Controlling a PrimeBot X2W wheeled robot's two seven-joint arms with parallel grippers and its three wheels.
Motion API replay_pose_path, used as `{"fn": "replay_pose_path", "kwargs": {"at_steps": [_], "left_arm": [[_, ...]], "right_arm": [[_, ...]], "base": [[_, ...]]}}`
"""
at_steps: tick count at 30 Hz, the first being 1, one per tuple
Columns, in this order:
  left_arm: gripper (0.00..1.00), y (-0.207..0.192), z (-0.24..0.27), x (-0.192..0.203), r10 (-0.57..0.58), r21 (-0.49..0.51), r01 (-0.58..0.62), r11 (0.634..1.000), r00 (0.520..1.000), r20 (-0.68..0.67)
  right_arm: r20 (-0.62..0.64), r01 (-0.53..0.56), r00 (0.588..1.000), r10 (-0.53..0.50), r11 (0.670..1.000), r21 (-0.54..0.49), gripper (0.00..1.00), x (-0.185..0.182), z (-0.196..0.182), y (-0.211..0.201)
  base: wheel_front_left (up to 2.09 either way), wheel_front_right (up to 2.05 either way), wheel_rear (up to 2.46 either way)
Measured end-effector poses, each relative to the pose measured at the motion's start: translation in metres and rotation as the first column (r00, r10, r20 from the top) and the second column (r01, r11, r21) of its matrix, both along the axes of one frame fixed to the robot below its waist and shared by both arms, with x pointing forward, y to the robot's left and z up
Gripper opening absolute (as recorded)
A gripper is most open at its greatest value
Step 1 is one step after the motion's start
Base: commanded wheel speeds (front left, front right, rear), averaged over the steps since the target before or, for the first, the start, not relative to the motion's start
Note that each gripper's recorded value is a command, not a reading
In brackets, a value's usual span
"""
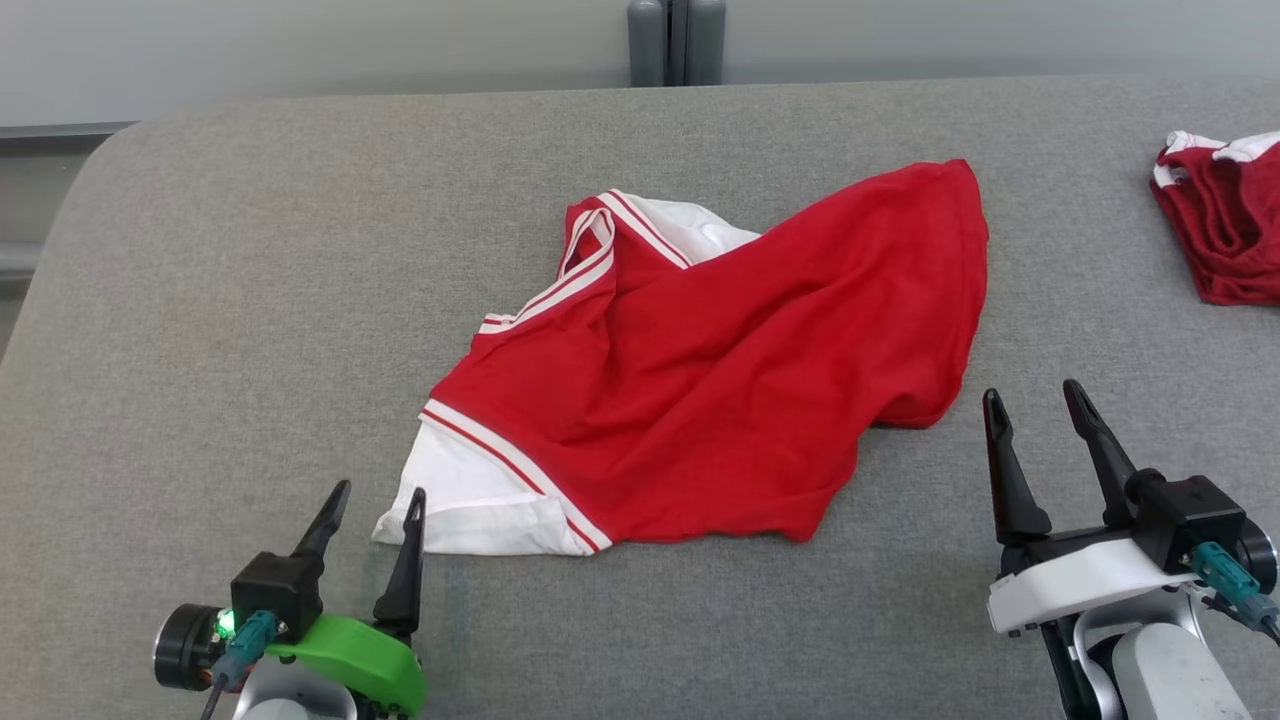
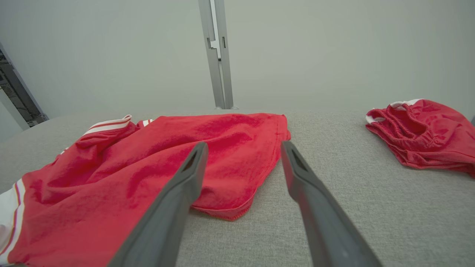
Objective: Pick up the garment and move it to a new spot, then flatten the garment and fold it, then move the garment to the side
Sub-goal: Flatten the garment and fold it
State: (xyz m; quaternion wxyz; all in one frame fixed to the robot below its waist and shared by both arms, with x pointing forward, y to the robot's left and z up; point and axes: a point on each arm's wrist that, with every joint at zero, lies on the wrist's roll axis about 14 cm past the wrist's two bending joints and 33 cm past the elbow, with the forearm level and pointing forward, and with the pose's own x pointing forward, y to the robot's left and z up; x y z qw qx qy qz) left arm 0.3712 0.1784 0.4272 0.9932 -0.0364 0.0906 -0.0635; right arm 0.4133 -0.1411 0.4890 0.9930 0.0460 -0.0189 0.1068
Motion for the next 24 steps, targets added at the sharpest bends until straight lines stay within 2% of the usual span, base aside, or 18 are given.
{"fn": "replay_pose_path", "kwargs": {"at_steps": [12, 13, 14, 15, 24], "left_arm": [[1.0, -0.005, -0.049, -0.001, -0.034, -0.001, 0.035, 0.999, 0.984, -0.173], [0.47, -0.007, -0.054, -0.003, -0.038, -0.01, 0.036, 0.999, 0.981, -0.19], [0.11, -0.01, -0.056, -0.004, -0.043, -0.021, 0.039, 0.999, 0.979, -0.198], [0.0, -0.013, -0.058, -0.006, -0.052, -0.024, 0.048, 0.999, 0.977, -0.207], [0.0, -0.016, -0.038, -0.007, -0.086, -0.016, 0.085, 0.996, 0.986, -0.144]], "right_arm": [[-0.025, 0.02, 0.999, -0.02, 1.0, -0.001, 1.0, 0.002, -0.009, -0.007], [-0.026, 0.022, 0.999, -0.022, 1.0, -0.002, 1.0, 0.002, -0.01, -0.007], [-0.028, 0.023, 0.999, -0.023, 1.0, -0.002, 1.0, 0.002, -0.01, -0.008], [-0.027, 0.025, 0.999, -0.025, 1.0, -0.002, 1.0, 0.002, -0.01, -0.008], [-0.018, 0.008, 1.0, -0.008, 1.0, 0.0, 1.0, 0.0, -0.006, -0.003]], "base": [[0.0, 0.0, 0.0], [0.0, 0.0, 0.0], [0.0, 0.0, 0.0], [0.0, 0.0, 0.0], [0.0, 0.0, 0.0]]}}
